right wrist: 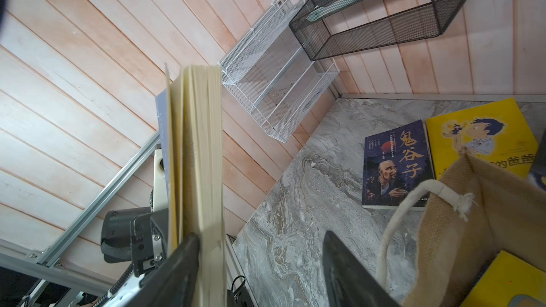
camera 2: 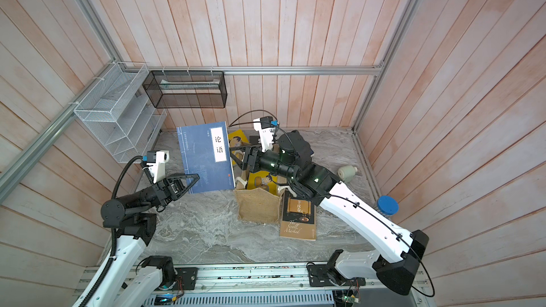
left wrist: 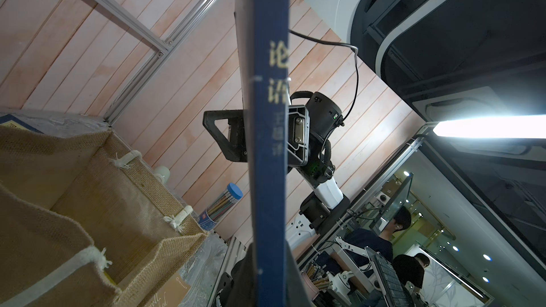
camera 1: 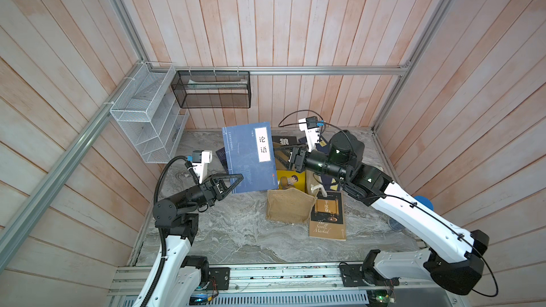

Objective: Put the books into the canvas bag
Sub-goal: Pick up the book from the center of the board.

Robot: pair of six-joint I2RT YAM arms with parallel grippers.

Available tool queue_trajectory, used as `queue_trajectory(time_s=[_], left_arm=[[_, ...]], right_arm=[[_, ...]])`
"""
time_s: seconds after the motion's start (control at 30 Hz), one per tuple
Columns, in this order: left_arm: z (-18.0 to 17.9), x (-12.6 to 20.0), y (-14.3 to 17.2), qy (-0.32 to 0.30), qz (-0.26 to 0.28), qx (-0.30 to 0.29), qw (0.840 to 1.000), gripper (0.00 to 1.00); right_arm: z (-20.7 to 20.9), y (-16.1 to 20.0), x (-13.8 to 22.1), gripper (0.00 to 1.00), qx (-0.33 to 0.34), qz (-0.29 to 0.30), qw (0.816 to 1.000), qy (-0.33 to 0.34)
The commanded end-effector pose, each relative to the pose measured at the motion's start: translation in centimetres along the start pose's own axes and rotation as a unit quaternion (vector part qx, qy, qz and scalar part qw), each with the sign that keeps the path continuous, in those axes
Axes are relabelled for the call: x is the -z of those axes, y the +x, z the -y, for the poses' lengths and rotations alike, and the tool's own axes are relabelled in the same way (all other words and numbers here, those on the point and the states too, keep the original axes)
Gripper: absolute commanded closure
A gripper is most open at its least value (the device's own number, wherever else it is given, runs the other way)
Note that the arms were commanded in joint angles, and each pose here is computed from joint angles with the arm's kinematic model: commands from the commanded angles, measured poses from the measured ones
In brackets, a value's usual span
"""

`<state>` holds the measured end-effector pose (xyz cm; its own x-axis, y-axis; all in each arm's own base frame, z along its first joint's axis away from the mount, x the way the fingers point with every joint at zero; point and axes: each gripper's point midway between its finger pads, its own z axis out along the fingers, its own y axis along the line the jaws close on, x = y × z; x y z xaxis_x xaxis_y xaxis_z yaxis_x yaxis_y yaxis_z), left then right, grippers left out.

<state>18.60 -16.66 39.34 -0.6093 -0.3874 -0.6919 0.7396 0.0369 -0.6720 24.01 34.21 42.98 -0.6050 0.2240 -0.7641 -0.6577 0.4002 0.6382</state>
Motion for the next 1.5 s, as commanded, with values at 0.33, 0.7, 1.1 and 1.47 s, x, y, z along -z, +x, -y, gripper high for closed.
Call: queue_trajectory(time_s=[0.33, 0.7, 1.1, 1.47], left_arm=[[0.5, -0.2, -0.2, -0.023, -0.012, -0.039, 0.999, 1.0], [2.4, -0.2, -0.4, 0.016, -0.009, -0.048, 0.999, 1.0], [0.1, -0.5, -1.0, -0.011, 0.0, -0.03, 1.0, 1.0], [-3.2, -0.3, -1.0, -0.082, 0.0, -0.009, 0.997, 0.93]], right_arm=[[-0.8, -0.3, -0.6, 0.31, -0.012, 0.003, 0.998, -0.059], [-2.0, 2.3, -2.6, 0.28, -0.038, -0.056, 0.988, -0.141], [-3.0, 2.0, -1.1, 0.8, -0.037, -0.045, 0.983, -0.173], [-0.9, 0.4, 0.3, 1.0, -0.02, -0.005, 0.994, -0.11]])
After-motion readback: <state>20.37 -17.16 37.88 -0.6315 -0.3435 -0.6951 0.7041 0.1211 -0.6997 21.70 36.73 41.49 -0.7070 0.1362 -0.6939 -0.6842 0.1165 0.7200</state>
